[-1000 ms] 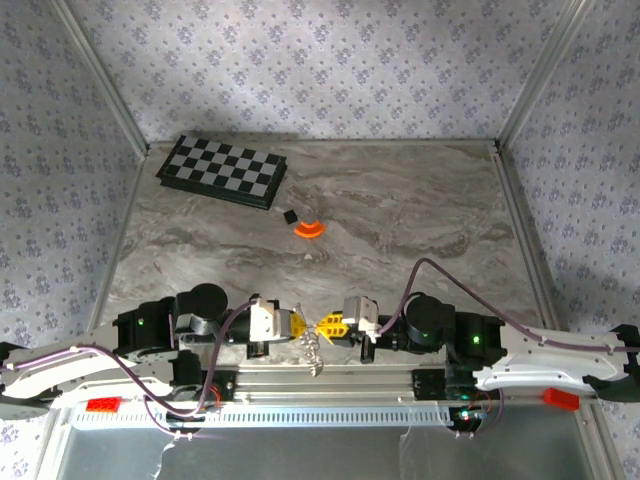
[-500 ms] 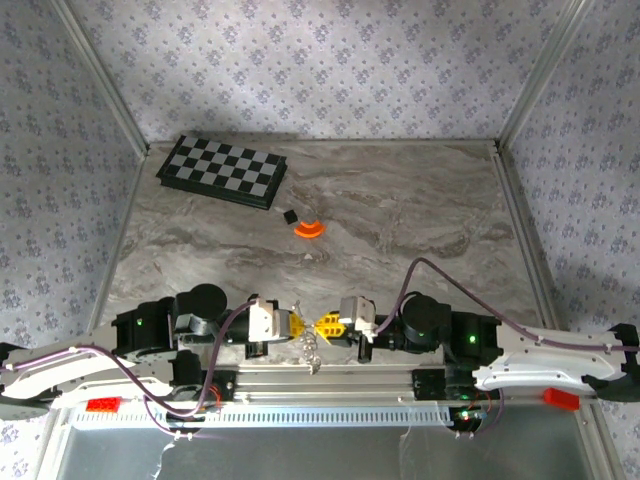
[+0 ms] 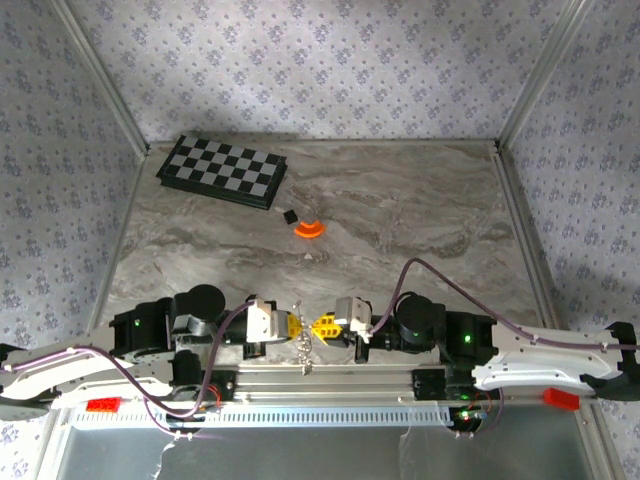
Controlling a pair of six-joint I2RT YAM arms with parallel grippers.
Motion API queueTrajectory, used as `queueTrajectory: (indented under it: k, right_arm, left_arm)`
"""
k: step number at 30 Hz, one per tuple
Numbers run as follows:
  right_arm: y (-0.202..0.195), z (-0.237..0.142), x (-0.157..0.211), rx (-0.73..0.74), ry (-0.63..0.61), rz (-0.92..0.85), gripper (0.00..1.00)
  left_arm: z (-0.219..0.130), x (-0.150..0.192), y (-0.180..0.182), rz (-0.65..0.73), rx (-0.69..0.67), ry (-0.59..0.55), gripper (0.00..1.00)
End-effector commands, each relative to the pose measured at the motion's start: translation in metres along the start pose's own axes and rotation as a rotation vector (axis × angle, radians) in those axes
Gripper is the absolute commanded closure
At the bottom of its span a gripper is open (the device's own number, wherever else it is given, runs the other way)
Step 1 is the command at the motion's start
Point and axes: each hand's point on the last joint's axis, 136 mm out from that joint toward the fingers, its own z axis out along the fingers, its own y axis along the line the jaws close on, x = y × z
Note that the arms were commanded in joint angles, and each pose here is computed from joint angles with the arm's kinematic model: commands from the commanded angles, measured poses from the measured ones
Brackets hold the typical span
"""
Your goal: Put the keys on the keyring
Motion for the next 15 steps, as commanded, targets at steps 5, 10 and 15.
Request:
queueTrajectory:
  k: [5,10,15]
  right_arm:
    - [0.0011,0.0012,-0.0113,-0.012,-0.034,-0.004,1.0]
    - [0.0001,0.0016,-0.0117,-0.007,-0.036,-0.004,1.0]
    - [-0.0008,0.0026,-0.0132,-0.003,-0.037,-0.009,1.0]
  left_arm:
    - [-0.0077,-0.0344,0.0019,0.007,-0.004,-0.132,1.0]
    - [-0.0074,-0.0343,0.0023,0.007,-0.005,-0.13,1.0]
    - [-0.0071,-0.0343,0.0021,0.007,-0.004,-0.129,1.0]
